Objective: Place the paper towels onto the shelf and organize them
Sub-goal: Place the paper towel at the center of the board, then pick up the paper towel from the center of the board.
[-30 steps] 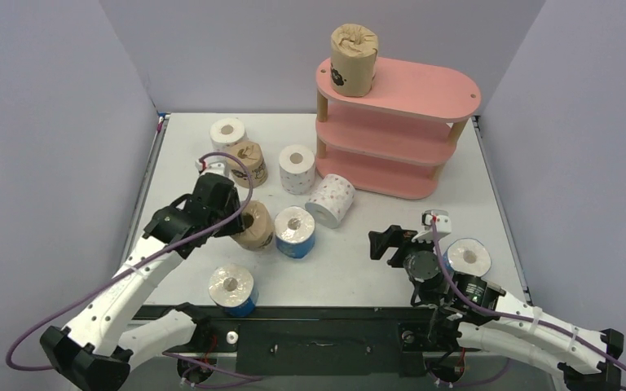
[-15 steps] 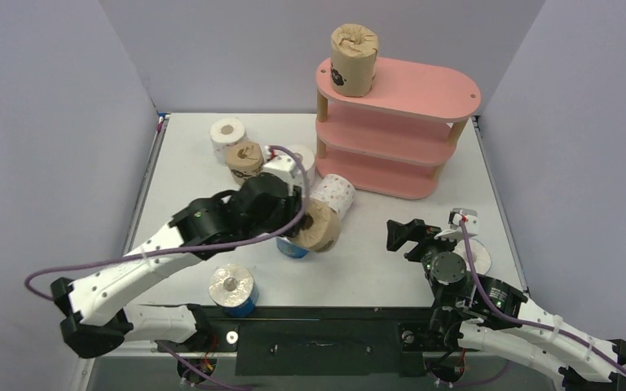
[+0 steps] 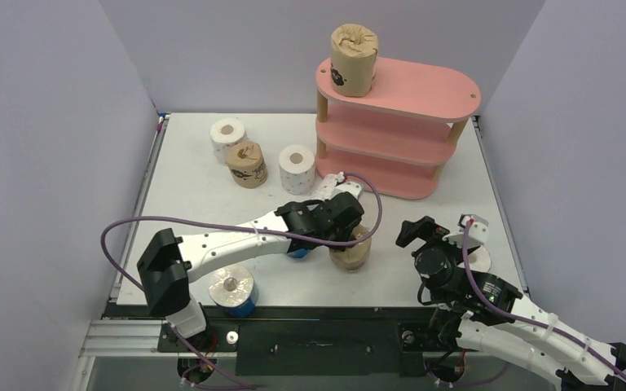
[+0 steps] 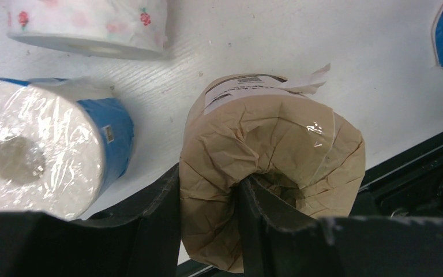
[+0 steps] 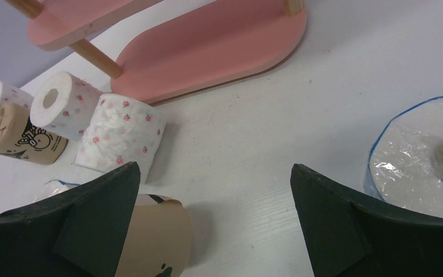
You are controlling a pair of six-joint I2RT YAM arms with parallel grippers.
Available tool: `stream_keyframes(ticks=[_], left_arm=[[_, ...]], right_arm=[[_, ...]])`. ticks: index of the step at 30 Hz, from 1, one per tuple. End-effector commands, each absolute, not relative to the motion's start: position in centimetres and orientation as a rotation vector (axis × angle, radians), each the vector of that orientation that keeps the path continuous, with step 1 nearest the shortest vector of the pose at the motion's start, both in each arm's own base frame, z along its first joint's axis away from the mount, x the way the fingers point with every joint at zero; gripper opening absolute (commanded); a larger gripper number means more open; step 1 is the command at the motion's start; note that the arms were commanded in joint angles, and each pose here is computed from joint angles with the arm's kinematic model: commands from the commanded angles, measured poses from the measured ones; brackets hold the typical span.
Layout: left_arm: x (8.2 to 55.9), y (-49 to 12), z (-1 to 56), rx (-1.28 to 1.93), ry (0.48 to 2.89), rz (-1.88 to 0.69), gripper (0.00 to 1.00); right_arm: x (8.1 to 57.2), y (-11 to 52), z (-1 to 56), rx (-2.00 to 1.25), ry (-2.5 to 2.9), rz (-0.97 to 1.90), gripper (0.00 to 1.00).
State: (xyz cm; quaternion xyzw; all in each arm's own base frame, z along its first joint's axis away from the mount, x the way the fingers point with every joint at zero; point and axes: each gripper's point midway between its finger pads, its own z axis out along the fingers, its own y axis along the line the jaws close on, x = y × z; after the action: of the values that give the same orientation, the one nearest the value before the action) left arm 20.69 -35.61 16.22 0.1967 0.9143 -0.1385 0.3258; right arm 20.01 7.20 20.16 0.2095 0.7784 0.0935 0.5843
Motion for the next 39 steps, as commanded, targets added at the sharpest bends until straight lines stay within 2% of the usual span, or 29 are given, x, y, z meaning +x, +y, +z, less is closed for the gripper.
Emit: stream_keyframes(ticks=[1, 5, 9, 11, 15, 17, 20, 23, 32, 39], left_arm=[[22.0, -38.7, 15.9, 0.458, 2.346, -0.448, 0.32], [22.3, -39.6, 14.0, 0.459, 2.368, -0.432, 0.33], [22.5, -40.1, 12.7, 0.450, 2.384, -0.420, 0.40], [22.5, -40.2, 12.5, 0.449, 2.391, -0.418, 0.46], [22.4, -40.0, 13.3, 0.432, 2.384, -0.436, 0.66], [22.4, -39.7, 14.5, 0.416, 2.367, -0.450, 0.83], [22.5, -38.6, 16.6, 0.370, 2.331, -0.456, 1.00], [22.8, -35.8, 19.5, 0.262, 2.262, -0.440, 0.97], [23.0, -26.4, 24.3, -0.109, 2.027, -0.450, 0.96], [23.6, -22.4, 20.4, -0.250, 2.062, -0.620, 0.96]], right_arm=[[19.7, 5.0, 19.5, 0.612, 1.746, 0.207, 1.00], [19.6, 5.6, 19.0, 0.590, 1.774, 0.239, 1.00], [19.6, 6.3, 18.3, 0.565, 1.814, 0.229, 1.00], [19.6, 6.6, 18.1, 0.548, 1.831, 0.224, 1.00], [19.7, 7.4, 18.2, 0.503, 1.858, 0.228, 1.00], [19.7, 8.0, 18.3, 0.475, 1.875, 0.244, 1.00], [19.8, 8.8, 18.9, 0.440, 1.893, 0.267, 1.00], [19.7, 9.7, 18.8, 0.381, 1.944, 0.279, 1.00], [20.0, 14.3, 16.3, 0.231, 2.145, 0.455, 1.00], [19.9, 16.6, 14.1, 0.155, 2.252, 0.533, 0.98]])
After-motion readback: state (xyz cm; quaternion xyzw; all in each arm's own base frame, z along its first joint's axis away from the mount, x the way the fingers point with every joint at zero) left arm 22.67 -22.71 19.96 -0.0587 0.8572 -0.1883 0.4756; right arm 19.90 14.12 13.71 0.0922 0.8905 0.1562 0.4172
